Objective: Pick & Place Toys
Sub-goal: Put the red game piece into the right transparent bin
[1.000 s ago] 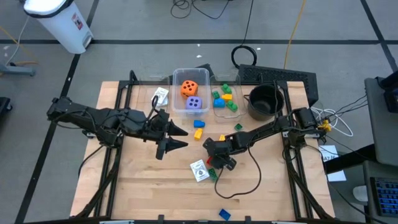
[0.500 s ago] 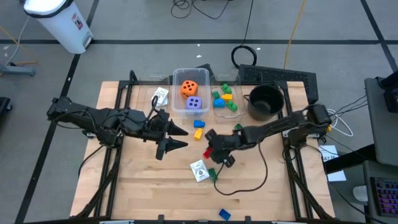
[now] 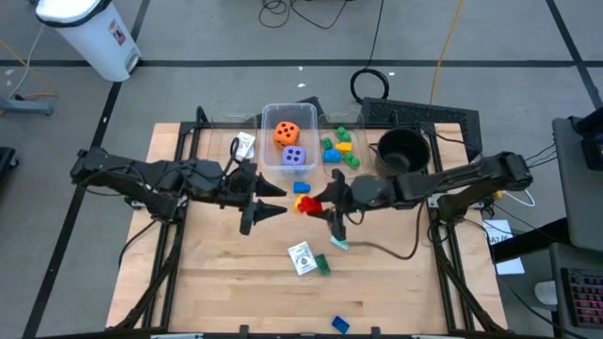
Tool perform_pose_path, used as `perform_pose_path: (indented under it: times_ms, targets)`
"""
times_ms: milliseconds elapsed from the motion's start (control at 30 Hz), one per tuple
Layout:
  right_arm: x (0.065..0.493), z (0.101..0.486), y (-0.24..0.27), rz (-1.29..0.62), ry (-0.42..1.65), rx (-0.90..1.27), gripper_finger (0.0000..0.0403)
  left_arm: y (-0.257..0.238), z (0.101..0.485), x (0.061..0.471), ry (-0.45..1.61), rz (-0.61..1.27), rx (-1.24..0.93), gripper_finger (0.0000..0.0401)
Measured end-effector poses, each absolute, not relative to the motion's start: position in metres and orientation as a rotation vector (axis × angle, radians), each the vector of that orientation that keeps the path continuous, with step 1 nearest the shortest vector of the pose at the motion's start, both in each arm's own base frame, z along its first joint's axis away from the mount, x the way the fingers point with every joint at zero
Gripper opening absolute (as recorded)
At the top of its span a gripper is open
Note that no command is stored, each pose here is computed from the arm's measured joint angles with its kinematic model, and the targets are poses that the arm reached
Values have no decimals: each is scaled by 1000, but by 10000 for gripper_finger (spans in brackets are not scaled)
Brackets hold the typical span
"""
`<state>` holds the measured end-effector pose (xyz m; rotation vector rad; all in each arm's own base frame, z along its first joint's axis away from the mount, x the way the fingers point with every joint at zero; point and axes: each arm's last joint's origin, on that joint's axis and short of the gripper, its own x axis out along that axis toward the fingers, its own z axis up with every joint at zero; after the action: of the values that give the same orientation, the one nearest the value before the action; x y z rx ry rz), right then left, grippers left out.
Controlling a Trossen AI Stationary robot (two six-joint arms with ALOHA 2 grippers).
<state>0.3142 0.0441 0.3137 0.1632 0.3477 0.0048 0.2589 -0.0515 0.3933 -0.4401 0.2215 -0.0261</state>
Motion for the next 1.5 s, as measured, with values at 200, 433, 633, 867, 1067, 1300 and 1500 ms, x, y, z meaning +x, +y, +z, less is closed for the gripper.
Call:
perform_pose_path:
  times_ms: [200, 433, 633, 867, 1067, 1300, 1500]
  targets:
    - [316, 329, 47, 43, 207, 387, 140, -41, 401, 262, 140, -9, -381, 250]
    - [318, 343, 44, 269, 143, 597, 144, -39, 410, 260, 60, -74, -272, 250]
    - [317, 350, 30, 492, 174, 760, 140, -43, 424, 267, 69, -137, -224, 250]
    - [316, 356, 9, 603, 189, 843, 140, -50, 435, 297, 225, -139, -97, 250]
    - [315, 359, 0, 652, 207, 888, 143, -48, 438, 316, 241, -168, -38, 250]
    - [314, 359, 1, 678, 219, 893, 140, -37, 439, 318, 243, -215, -66, 250]
    - [314, 360, 1, 702, 223, 887, 140, -37, 435, 323, 248, -250, -70, 250]
